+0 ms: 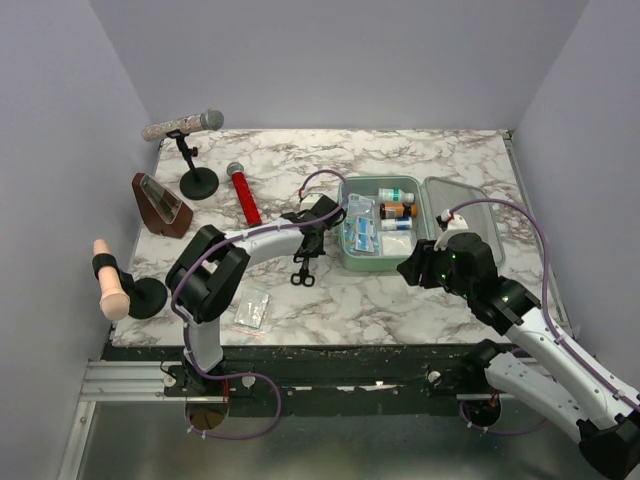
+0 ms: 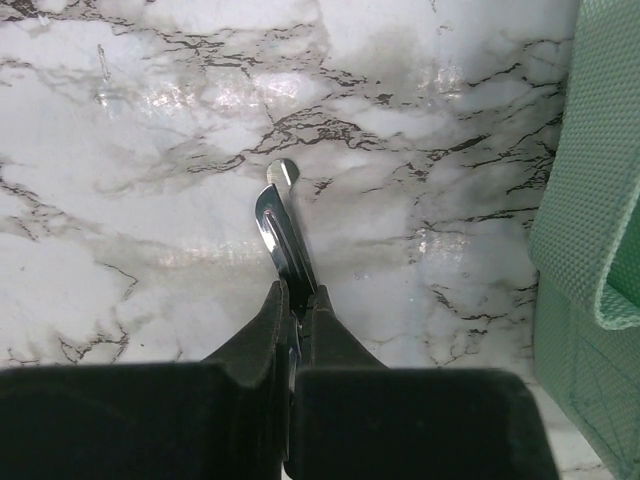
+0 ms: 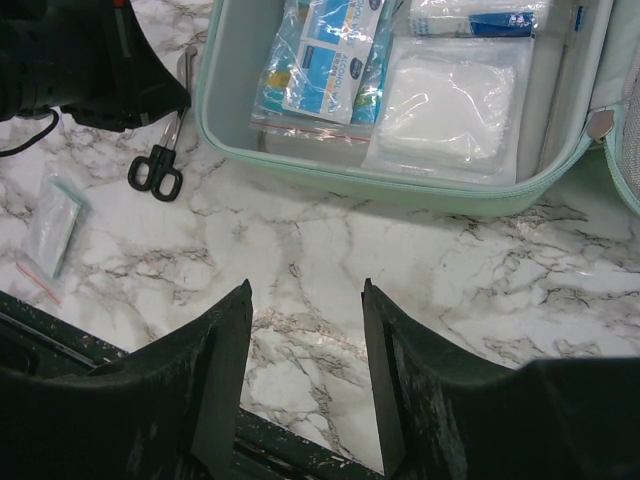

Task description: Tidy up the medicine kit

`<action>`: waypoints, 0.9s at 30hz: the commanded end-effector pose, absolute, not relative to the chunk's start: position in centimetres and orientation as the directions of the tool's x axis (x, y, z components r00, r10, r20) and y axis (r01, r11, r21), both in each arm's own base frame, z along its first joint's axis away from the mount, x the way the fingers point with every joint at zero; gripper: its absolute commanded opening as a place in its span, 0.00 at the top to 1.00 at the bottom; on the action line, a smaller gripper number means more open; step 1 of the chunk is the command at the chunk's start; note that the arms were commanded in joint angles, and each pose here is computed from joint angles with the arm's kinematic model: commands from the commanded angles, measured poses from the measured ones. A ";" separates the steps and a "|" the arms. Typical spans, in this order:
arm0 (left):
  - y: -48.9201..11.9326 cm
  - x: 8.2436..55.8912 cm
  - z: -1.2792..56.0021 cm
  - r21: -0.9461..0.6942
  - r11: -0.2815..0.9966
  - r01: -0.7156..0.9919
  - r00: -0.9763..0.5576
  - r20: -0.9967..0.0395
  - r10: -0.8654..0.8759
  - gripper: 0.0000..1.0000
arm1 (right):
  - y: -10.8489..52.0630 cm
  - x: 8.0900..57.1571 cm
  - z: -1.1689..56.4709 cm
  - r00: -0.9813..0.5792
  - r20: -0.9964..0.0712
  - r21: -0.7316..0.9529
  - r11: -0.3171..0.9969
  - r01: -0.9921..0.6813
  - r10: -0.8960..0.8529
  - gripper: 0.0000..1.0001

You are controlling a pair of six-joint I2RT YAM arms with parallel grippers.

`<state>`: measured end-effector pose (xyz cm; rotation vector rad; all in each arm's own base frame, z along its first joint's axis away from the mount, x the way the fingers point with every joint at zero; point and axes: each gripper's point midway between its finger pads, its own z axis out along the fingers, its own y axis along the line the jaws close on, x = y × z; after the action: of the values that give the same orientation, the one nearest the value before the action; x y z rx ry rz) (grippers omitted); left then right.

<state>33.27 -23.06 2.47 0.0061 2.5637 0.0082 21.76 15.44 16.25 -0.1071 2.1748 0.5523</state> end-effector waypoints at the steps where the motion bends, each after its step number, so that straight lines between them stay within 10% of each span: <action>1: -21.9 32.5 3.0 0.025 1.000 -0.007 -0.846 -0.533 0.007 1.00 | 15.6 21.8 16.3 -0.621 -0.774 0.355 0.896 -0.267 0.122 0.43; 27: -22.7 33.4 11.6 -0.064 0.998 -0.006 -0.766 -0.641 -0.046 1.00 | 15.5 21.6 16.5 -0.612 -0.779 0.366 0.891 -0.268 0.136 0.43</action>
<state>32.72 -22.26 7.96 -0.0213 2.5115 -0.0385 21.72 15.43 16.45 -0.1058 2.1672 0.5568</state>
